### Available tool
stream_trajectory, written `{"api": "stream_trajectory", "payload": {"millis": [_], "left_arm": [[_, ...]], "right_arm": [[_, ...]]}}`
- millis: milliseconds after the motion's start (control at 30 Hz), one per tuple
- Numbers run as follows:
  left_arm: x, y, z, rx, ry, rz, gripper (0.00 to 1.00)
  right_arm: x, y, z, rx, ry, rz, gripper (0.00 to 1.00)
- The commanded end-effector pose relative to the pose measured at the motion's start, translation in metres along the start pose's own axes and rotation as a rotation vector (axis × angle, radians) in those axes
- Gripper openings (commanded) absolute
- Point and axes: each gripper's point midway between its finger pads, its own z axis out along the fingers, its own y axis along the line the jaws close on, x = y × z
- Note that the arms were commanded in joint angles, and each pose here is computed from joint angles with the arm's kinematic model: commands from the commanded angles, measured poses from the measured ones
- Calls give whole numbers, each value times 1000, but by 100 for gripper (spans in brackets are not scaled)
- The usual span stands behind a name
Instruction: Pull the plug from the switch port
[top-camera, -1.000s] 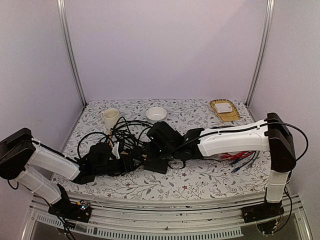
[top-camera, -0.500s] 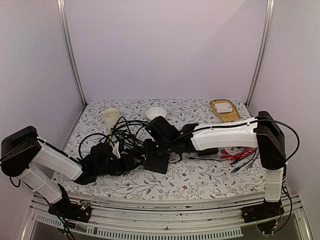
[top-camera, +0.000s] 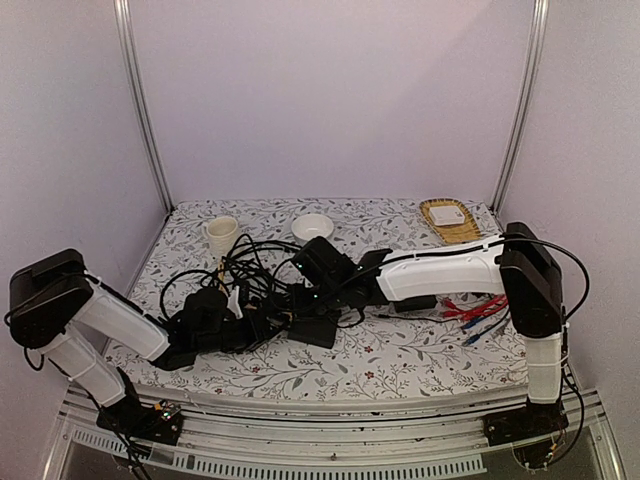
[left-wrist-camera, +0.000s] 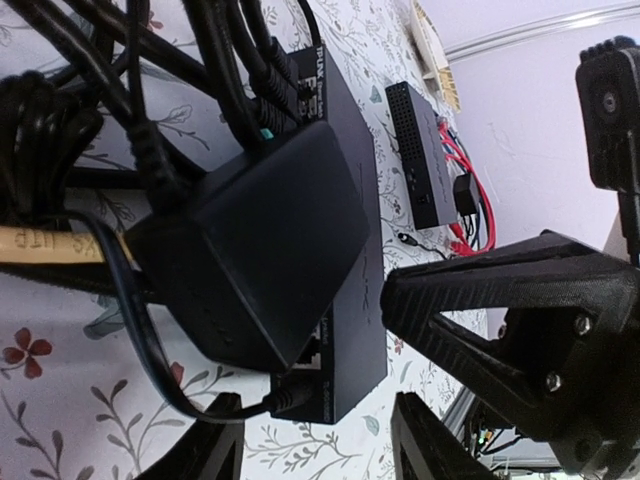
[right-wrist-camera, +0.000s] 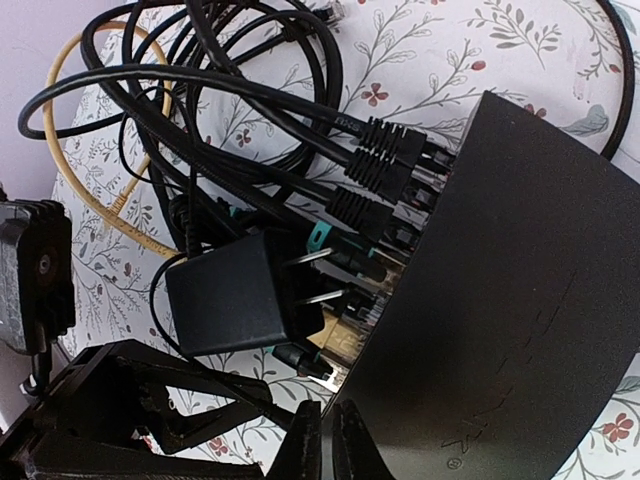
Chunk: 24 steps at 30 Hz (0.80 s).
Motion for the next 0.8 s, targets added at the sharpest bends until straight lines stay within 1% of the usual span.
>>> {"api": "stream_trajectory", "payload": {"millis": [0,433,767], "left_arm": [[-7,2,4,-2,-27,-8,53],[-5,6,14,16,-34,-39,48],[-8,3,16,44,-51,-62,40]], "right_arm": [[-5,-4,5,-2,11,-4,8],[-6,-9,7,-1,26,-3,8],[-10,-7,11,-6,31,-14,8]]}}
